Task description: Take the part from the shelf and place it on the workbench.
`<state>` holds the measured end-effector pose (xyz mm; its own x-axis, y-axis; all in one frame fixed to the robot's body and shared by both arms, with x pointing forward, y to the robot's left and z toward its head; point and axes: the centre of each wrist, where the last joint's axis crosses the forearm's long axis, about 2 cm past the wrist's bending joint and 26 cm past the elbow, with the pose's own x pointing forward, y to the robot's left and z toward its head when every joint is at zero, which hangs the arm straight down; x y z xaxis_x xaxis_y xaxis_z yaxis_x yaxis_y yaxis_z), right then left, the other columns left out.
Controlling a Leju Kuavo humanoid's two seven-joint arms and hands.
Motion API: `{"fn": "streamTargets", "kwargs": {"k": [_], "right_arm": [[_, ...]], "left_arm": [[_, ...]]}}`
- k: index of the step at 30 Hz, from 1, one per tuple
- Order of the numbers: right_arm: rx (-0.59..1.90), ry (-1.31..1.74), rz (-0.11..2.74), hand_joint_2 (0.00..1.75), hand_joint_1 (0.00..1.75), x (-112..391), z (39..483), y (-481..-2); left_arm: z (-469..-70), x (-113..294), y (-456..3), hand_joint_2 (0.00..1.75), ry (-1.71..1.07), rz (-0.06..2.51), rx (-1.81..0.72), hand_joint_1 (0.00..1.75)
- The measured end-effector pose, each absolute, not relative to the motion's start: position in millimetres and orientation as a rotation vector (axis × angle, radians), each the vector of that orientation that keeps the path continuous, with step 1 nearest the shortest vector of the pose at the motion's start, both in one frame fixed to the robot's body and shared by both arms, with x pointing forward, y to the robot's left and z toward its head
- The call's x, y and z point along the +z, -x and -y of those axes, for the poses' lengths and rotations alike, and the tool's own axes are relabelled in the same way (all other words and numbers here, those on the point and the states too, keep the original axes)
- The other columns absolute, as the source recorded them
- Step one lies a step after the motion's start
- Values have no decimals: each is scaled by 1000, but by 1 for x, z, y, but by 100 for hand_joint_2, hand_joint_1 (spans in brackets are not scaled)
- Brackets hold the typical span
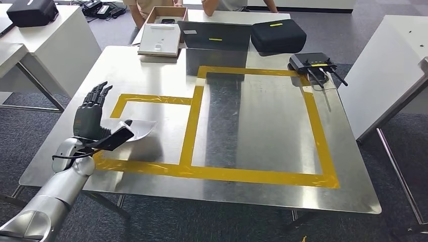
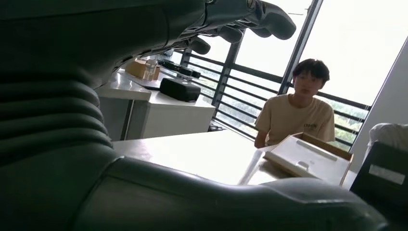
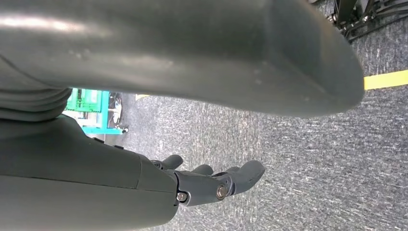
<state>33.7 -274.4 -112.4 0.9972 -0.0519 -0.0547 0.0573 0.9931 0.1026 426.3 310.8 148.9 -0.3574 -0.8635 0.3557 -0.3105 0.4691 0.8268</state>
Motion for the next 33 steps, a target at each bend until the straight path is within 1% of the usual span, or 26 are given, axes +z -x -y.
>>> {"fn": "streamTargets", "kwargs": {"k": [4, 12, 23, 28, 33], "right_arm": [[-57, -101, -54, 0, 0, -113, 274, -33], [-61, -105, -47, 0, 0, -112, 271, -33], [-63, -105, -42, 0, 0, -112, 271, -34], [-64, -110, -42, 0, 0, -112, 269, -34], [-64, -112, -47, 0, 0, -112, 268, -33]], "left_arm": [[-297, 179, -430, 0, -960, 2043, -751, 0], [-277, 206, -411, 0, -927, 2244, -664, 0], [-274, 209, -400, 0, -926, 2288, -644, 0], [-269, 216, -395, 0, -951, 2308, -664, 0], [-264, 213, -389, 0, -951, 2300, -678, 0]]}}
